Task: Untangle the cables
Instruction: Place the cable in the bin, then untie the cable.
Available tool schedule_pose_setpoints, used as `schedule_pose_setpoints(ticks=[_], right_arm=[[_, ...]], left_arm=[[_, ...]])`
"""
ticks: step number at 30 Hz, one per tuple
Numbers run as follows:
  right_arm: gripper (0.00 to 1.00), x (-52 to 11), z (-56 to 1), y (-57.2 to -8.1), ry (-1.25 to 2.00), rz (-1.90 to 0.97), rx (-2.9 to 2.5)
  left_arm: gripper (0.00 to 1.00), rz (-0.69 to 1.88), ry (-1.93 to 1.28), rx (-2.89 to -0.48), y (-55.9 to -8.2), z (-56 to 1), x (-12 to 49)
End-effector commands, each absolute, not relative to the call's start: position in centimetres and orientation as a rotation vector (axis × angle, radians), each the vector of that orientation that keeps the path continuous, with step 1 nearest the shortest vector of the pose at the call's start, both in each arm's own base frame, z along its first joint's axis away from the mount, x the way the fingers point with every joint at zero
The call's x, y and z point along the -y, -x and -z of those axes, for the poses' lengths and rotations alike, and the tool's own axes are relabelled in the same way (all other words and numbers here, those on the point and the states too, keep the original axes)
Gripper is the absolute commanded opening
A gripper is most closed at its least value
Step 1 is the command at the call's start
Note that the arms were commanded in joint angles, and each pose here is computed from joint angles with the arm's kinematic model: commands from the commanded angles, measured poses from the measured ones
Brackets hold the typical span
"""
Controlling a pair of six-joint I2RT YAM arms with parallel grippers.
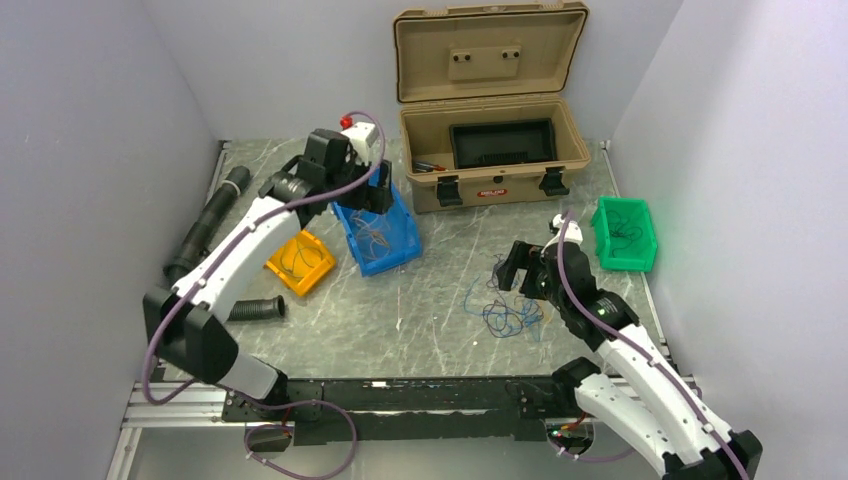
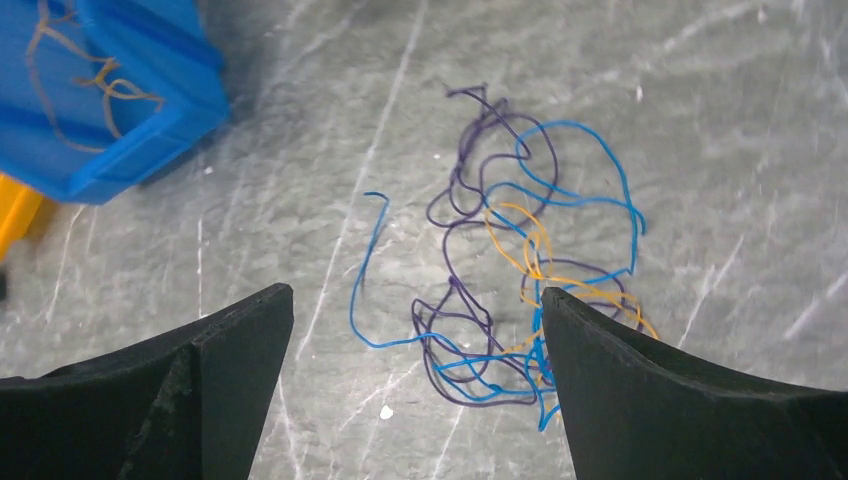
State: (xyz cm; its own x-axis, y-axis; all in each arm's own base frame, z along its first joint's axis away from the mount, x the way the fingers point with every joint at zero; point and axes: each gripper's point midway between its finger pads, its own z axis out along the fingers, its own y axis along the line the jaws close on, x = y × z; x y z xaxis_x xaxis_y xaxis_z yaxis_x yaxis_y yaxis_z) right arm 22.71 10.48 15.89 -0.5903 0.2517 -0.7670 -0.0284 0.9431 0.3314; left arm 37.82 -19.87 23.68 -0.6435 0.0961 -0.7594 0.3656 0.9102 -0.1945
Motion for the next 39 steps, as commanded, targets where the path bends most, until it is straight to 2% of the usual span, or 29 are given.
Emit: schedule_pose_setpoints(ticks=[1, 6, 14, 17, 21, 23, 25, 26, 33, 39], right_arm=[[0.93, -9.6, -14.2, -22.7, -0.362, -0.395, -2.230], [0.73, -8.7, -11.5, -22.7, -0.476, -0.384, -2.270], [0.58, -7.9, -8.1, -22.5, -0.565, -0.285, -2.358], [0.44, -8.2, -7.4, -22.6, -0.567, -0.296, -2.370], [0.31, -8.8, -7.2, -22.5, -0.539, -0.324, -2.393], [0.29, -8.9, -7.2, -22.4, -0.537, -0.327, -2.398], [0.08, -8.9, -7.2, -22.3, -0.532, -0.331, -2.398], [0.02, -9.3, -7.5, -22.2, -0.509, -0.363, -2.400], [0.03, -17.8, -13.8, -21.6, -0.181, -0.951, -2.307], [0.00, -18.8, -18.5, -21.6, -0.125, -1.010, -2.214]], left_arm=[[0.99, 0.618, -0.438, -2.089, -33.7, -26.9, 25.1], [0.99, 0.758, -0.511, -1.976, -29.3, -26.5, 29.4], [0.99, 0.935, -0.643, -1.888, -24.6, -23.7, 33.3], [0.99, 0.952, -0.690, -1.893, -23.5, -22.8, 34.0], [0.99, 0.989, -0.717, -1.874, -22.7, -22.7, 34.7], [0.99, 1.008, -0.735, -1.870, -22.4, -22.5, 35.1], [0.99, 1.043, -0.761, -1.860, -21.9, -22.4, 35.6], [0.99, 1.071, -0.778, -1.846, -21.7, -22.5, 36.1], [0.96, 1.247, -0.890, -1.736, -19.7, -22.3, 38.8], [0.94, 1.327, -0.917, -1.694, -19.2, -21.3, 40.0]])
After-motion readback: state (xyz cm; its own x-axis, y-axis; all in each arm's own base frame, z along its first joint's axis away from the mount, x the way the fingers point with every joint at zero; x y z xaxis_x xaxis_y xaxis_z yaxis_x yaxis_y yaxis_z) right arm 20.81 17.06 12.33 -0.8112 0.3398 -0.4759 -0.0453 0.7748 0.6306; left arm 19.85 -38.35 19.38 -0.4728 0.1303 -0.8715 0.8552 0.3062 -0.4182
